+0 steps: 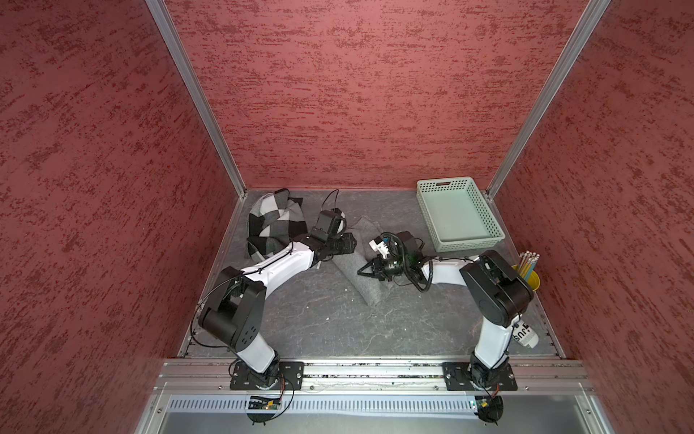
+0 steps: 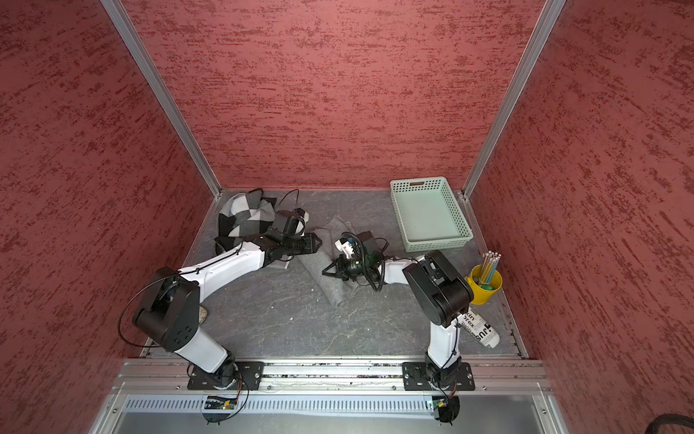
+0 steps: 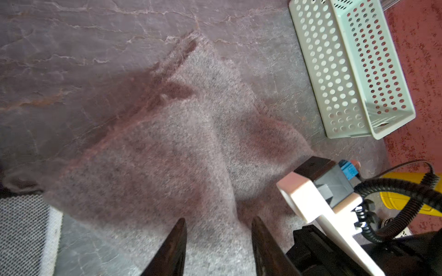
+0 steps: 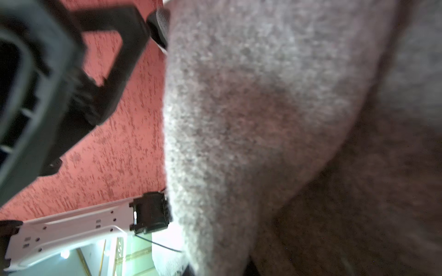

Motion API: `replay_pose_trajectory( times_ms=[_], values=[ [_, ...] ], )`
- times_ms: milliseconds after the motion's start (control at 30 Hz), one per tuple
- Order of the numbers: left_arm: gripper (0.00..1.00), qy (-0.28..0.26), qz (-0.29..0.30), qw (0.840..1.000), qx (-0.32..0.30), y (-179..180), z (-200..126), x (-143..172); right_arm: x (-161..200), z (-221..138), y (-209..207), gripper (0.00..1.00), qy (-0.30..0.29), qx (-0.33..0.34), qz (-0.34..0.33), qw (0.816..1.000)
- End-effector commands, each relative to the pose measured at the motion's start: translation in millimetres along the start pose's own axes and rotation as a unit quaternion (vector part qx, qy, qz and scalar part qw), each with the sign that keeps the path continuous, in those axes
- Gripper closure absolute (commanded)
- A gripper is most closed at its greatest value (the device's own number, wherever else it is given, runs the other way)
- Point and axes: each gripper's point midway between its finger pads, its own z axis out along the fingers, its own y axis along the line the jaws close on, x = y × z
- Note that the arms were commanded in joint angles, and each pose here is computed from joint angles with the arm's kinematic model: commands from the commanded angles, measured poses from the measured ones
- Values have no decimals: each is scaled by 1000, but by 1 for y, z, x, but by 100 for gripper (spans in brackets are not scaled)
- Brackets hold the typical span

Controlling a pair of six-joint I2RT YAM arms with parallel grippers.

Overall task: Roll up the scarf and place it into the basket
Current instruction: Roll the scarf at the center of the board.

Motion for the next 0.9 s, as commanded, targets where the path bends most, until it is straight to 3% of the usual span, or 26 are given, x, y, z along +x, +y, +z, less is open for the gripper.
replay_pose_trajectory(
  times_ms=[0,133,200,267,367,400,667,867],
  values=[
    [44,-39,13,999,-23,-4,-9,-25,1,1,14,100,17,31,-65,997],
    [40,-32,-3,987,-156,37,-17,-30,4,6,16,100,20,43,-74,996],
    [39,-31,-18,982,-184,49,-21,-26,7,11,16,100,22,54,-83,995],
    [29,-22,-31,982,-185,54,-21,-19,12,17,14,100,27,76,-98,992],
    [2,-4,-44,984,-174,55,-18,-4,19,26,10,100,36,123,-127,984],
    [0,1,-48,984,-171,56,-17,1,21,28,9,100,38,134,-134,981],
    [0,28,-78,977,-196,75,-25,33,33,38,17,100,47,187,-189,963],
    [0,31,-102,968,-225,99,-29,51,43,45,31,100,51,172,-196,964]
  ],
)
